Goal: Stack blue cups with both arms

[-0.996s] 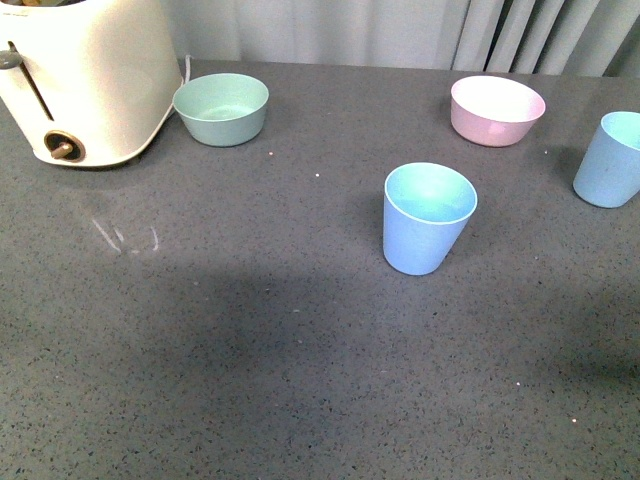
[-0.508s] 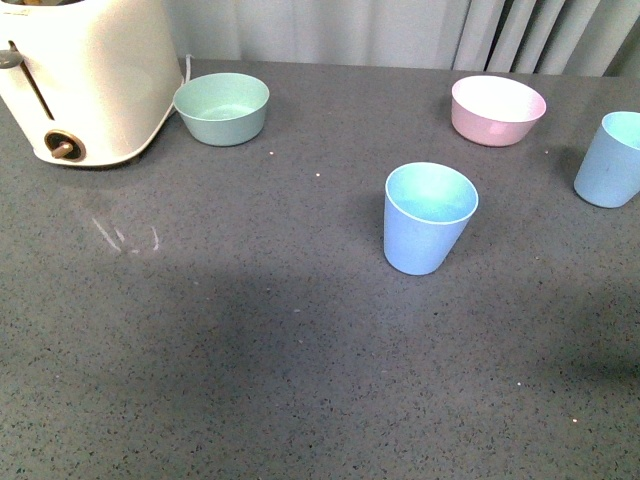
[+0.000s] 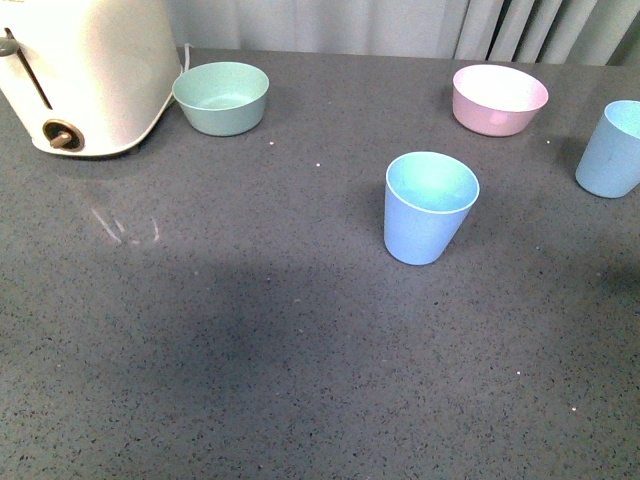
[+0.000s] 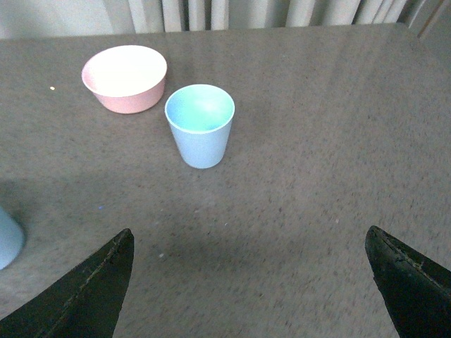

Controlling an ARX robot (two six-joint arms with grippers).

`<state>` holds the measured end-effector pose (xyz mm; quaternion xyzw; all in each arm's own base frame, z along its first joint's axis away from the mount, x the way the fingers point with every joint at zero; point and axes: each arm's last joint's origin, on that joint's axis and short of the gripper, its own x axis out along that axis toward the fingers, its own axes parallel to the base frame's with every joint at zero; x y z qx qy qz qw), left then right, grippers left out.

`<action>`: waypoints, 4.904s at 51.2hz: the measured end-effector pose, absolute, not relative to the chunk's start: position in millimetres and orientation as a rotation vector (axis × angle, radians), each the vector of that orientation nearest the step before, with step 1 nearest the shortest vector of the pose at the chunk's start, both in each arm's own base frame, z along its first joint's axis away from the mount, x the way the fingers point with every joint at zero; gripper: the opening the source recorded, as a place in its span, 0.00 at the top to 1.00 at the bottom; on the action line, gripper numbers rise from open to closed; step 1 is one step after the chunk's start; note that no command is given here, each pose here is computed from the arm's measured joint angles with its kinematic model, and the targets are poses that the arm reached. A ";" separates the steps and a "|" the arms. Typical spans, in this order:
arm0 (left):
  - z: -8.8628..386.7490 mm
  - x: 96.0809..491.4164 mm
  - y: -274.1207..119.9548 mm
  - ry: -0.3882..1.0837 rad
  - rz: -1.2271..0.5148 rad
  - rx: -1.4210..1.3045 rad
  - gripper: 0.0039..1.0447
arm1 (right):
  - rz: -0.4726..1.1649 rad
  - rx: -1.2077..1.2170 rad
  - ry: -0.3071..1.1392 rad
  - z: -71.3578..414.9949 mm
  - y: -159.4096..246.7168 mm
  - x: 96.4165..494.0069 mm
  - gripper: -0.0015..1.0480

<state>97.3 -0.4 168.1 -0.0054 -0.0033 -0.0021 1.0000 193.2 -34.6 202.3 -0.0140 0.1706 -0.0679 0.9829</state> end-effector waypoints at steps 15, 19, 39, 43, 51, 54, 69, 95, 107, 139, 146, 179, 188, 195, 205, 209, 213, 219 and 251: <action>168.1 97.3 -0.4 -0.007 -0.004 -0.009 0.08 | -0.033 -0.228 0.540 177.0 -37.9 312.4 0.09; 168.1 97.3 -0.4 -0.007 -0.004 -0.009 0.08 | -0.021 -0.262 0.568 174.9 -31.7 334.7 0.09; 168.1 97.3 -0.4 -0.007 -0.004 -0.009 0.08 | 0.037 -0.372 0.651 157.4 -2.6 392.1 0.09; 168.1 97.3 -0.4 -0.007 -0.004 -0.009 0.08 | 0.046 -0.382 0.661 153.2 2.7 398.1 0.09; 168.1 97.3 -0.4 -0.007 -0.004 -0.009 0.08 | 0.061 -0.399 0.686 146.6 13.3 407.8 0.09; 168.1 97.3 -0.4 -0.007 -0.004 -0.009 0.08 | 0.062 -0.402 0.690 145.5 15.2 410.4 0.09; 168.1 97.3 -0.4 -0.007 -0.004 -0.009 0.08 | 0.054 -0.414 0.730 136.1 17.9 420.8 0.29; 168.1 97.3 -0.4 -0.007 -0.004 -0.009 0.08 | 0.049 -0.376 0.762 134.9 1.5 416.4 0.98; 168.1 97.3 -0.4 -0.007 -0.004 -0.009 0.08 | 0.204 -0.330 0.726 169.1 10.3 383.5 0.98; 168.1 97.3 -0.4 -0.007 -0.004 -0.009 0.08 | 0.669 -0.351 0.625 212.0 139.7 323.2 0.98; 168.1 97.3 -0.4 -0.007 -0.004 -0.009 0.08 | 0.675 -0.362 0.657 198.5 146.0 325.9 0.98; 168.1 97.3 -0.4 -0.007 -0.004 -0.009 0.08 | 0.599 -0.234 0.516 226.9 126.1 321.2 0.16; 168.1 97.3 -0.4 -0.007 -0.004 -0.009 0.08 | 0.445 -0.146 0.364 254.4 87.8 293.2 0.09; 168.1 97.3 -0.5 -0.007 -0.005 -0.009 0.08 | 0.121 -0.081 0.125 246.6 77.3 282.0 0.25; 168.1 97.3 -0.4 -0.007 -0.004 -0.009 0.08 | 0.011 -0.014 -0.005 219.0 43.9 234.5 0.63; 168.1 97.3 -0.4 -0.007 -0.005 -0.009 0.08 | 0.002 -0.014 0.007 207.7 33.8 218.9 0.80; 168.1 97.3 -0.4 -0.007 -0.005 -0.009 0.08 | 0.002 -0.015 0.018 200.1 28.6 209.0 0.92; 168.1 97.3 -0.4 -0.007 -0.004 -0.009 0.08 | 0.010 -0.012 0.010 194.2 22.6 194.9 0.98; 168.1 97.3 -0.4 -0.007 -0.004 -0.009 0.08 | 0.003 -0.009 -0.004 168.6 0.4 142.0 0.98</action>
